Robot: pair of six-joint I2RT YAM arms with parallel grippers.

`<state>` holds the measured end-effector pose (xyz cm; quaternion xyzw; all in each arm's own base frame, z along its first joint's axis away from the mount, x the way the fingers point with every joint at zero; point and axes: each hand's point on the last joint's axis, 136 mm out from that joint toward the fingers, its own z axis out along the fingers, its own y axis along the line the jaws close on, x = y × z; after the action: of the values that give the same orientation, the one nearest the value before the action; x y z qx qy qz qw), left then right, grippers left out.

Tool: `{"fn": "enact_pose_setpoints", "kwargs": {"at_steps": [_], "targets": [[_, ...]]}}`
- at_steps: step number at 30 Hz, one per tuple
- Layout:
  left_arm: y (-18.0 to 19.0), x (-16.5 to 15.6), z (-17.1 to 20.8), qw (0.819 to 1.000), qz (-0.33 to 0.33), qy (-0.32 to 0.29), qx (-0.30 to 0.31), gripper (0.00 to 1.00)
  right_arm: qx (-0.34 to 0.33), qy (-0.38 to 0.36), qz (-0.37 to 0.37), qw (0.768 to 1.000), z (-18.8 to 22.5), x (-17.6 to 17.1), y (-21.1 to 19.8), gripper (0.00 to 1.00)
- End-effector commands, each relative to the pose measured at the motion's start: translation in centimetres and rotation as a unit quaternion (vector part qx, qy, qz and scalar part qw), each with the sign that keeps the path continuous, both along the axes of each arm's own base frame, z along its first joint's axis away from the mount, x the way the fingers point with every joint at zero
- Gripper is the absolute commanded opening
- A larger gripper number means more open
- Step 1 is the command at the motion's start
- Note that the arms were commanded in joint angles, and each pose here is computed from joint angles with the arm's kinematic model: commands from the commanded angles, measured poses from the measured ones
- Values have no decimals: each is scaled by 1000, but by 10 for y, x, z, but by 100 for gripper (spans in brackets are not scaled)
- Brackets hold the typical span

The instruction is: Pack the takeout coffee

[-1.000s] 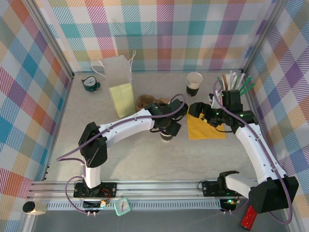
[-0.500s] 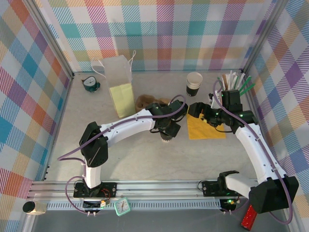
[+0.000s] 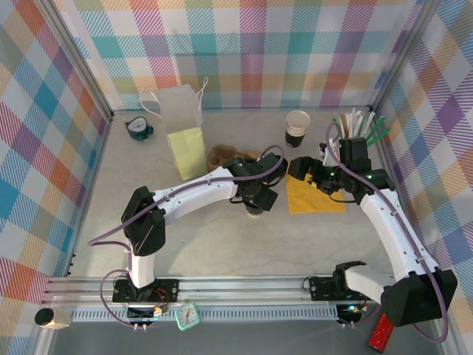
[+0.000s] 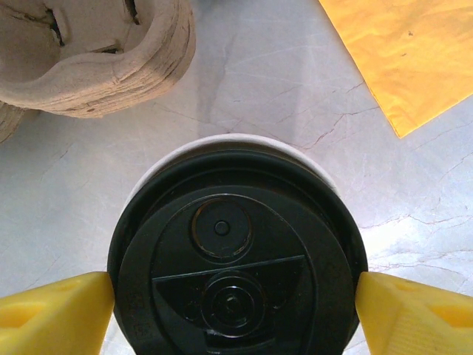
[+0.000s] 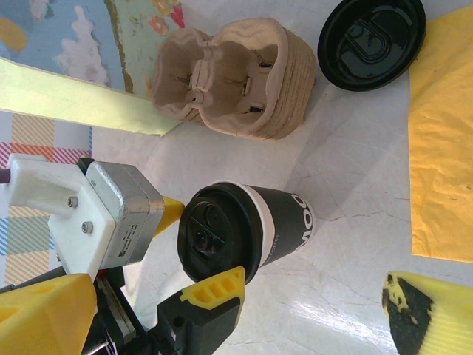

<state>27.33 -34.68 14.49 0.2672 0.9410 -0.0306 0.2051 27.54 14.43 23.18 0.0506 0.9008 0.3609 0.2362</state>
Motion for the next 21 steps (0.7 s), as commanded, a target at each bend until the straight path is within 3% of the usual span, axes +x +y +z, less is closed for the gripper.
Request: {"fn": "enact_pose_setpoints", "kwargs": {"at_steps": [1,9,16,21], "targets": [[0,-5,3,1000,-2,3,4,90,0,1,1,1000,-3,2,3,99],[-4,3,43,998,21,-25,-54,96,-1,29,13,1000,-16,7,14,99],[30,16,75,979,119,-20,-165,94,-13,64,24,998,-39,15,28,100],[58,17,59,957,186,30,-220,85,-12,83,49,995,-53,16,45,81]]}}
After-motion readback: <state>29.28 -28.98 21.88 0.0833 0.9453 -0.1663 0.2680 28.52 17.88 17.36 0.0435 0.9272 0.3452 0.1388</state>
